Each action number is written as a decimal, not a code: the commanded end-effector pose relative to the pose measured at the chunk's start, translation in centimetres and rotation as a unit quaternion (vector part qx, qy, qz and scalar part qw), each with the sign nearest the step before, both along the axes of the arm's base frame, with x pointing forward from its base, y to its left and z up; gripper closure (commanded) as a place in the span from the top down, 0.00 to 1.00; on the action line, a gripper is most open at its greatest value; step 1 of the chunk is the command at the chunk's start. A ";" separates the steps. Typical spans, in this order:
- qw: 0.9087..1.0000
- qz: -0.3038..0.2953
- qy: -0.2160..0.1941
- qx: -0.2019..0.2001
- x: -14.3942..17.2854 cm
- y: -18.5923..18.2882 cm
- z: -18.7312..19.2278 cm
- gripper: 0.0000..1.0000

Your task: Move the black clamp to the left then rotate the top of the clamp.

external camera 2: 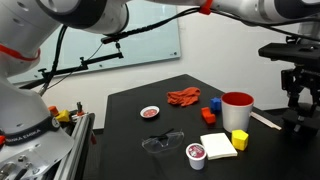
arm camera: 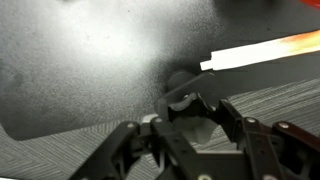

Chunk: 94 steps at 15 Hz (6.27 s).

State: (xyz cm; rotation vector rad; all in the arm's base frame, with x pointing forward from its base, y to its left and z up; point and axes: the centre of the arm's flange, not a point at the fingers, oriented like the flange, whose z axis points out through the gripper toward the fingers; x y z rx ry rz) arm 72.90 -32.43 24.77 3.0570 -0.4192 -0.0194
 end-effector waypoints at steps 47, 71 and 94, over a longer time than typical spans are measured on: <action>0.995 -0.081 -0.050 -0.005 0.1 1.2 0.9 1.00; 0.989 -0.149 -0.014 -0.002 -1.9 2.4 0.8 1.00; 1.000 -0.017 -0.005 0.015 -0.9 0.2 1.9 0.26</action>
